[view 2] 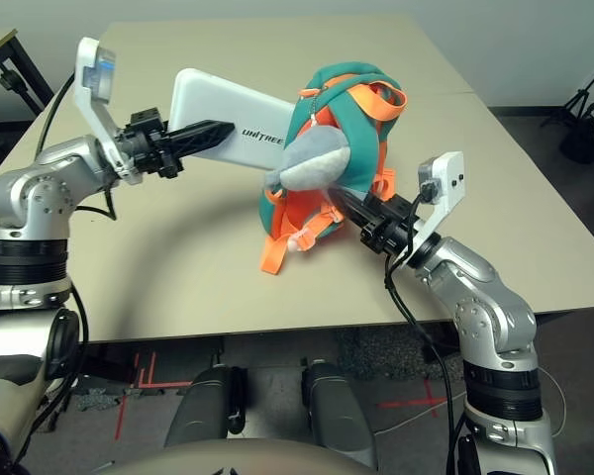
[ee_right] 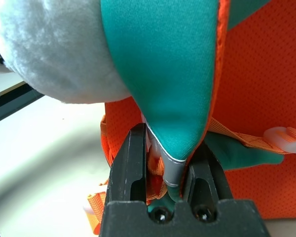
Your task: Put the pencil case into the backpack and zip it.
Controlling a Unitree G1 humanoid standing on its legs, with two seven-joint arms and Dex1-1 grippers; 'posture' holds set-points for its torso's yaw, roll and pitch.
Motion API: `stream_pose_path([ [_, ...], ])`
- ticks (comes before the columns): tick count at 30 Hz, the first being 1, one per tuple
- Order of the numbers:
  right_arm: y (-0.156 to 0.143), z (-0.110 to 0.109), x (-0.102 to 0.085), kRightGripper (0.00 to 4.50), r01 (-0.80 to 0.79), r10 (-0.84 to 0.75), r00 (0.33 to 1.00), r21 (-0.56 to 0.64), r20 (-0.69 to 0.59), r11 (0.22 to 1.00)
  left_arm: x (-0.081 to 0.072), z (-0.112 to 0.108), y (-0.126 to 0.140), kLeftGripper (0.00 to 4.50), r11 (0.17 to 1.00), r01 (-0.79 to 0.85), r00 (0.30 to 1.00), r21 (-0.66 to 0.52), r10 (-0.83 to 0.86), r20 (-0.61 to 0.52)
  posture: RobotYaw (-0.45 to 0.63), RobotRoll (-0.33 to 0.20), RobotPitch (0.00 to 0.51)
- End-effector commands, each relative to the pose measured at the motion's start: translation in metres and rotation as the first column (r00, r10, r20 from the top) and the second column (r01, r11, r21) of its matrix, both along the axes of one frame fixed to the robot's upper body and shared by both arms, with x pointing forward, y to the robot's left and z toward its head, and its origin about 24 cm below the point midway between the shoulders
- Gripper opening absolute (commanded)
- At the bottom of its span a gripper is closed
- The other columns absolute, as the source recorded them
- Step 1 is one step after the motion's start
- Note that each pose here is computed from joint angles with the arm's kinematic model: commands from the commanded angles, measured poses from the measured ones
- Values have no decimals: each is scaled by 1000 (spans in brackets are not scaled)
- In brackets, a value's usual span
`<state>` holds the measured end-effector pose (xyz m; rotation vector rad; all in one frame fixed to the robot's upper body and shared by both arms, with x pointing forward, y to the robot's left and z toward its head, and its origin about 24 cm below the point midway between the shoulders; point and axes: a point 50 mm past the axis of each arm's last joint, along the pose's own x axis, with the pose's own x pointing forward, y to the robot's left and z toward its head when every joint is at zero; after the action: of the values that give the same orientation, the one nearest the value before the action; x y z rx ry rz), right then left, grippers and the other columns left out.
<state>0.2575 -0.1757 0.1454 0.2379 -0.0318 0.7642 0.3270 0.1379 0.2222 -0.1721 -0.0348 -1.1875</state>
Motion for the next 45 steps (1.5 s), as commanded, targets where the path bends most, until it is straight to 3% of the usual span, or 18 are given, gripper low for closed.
stream_pose_path([
  [1,9,2,-1,697,-60,60,998,3,11,998,-1,2,-26,1331,997,78,997,20,-79,26,-141,0,86],
  [16,8,3,0,697,-59,59,998,-5,17,998,-3,2,-24,1330,997,59,997,42,-61,52,-134,0,80],
  [30,7,1,3,696,-79,79,997,-20,6,997,-39,39,35,1330,981,-42,993,192,19,120,-93,0,88],
  [37,7,1,7,696,-96,97,995,-29,6,995,-53,52,50,1330,966,-105,985,235,68,158,-76,0,82],
  [45,8,1,10,696,-106,106,994,-30,9,994,-57,61,61,1330,958,-167,973,232,122,193,-68,0,79],
])
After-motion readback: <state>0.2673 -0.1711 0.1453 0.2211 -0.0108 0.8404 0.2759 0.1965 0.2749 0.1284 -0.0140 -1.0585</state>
